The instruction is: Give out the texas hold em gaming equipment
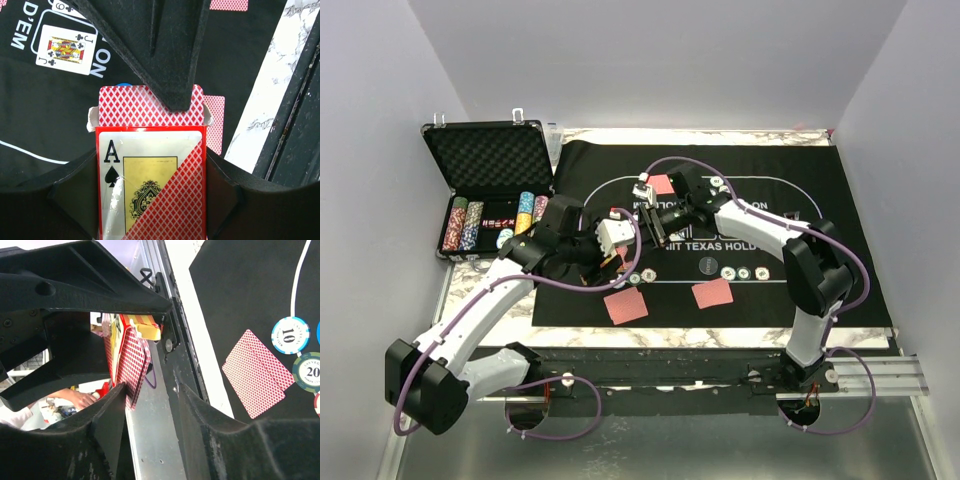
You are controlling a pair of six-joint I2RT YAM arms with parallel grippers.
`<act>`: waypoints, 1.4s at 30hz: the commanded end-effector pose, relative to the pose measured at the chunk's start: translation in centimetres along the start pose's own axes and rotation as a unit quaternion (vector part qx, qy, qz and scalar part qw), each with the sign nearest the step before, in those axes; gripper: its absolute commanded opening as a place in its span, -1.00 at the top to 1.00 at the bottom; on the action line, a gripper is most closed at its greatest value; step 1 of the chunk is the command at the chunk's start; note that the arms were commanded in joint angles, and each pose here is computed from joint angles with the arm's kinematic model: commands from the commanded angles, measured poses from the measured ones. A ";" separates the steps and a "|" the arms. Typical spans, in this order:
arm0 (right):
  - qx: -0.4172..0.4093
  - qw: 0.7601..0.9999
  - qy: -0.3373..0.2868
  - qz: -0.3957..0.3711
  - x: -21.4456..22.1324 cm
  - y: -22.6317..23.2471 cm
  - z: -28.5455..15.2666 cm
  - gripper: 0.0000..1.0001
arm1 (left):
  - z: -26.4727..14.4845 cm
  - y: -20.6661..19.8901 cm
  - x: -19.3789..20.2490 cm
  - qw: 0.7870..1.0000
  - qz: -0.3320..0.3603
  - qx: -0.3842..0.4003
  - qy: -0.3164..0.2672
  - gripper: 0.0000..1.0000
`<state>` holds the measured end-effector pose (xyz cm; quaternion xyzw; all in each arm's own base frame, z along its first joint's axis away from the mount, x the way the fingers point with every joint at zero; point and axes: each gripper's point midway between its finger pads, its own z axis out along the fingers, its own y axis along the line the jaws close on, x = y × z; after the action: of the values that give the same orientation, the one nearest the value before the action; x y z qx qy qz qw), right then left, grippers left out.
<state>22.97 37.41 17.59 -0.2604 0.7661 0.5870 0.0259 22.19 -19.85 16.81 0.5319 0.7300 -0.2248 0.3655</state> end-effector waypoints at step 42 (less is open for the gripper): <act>0.002 1.000 -0.004 0.019 -0.2 0.0 -1.5 0.26 | -1.0 0.1 -0.8 0.999 0.019 -0.022 -0.024 1.00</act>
<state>23.71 37.08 17.63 -0.2445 0.7705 0.5885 0.0118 22.00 -19.25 16.67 0.5253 0.7358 -0.2134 0.3703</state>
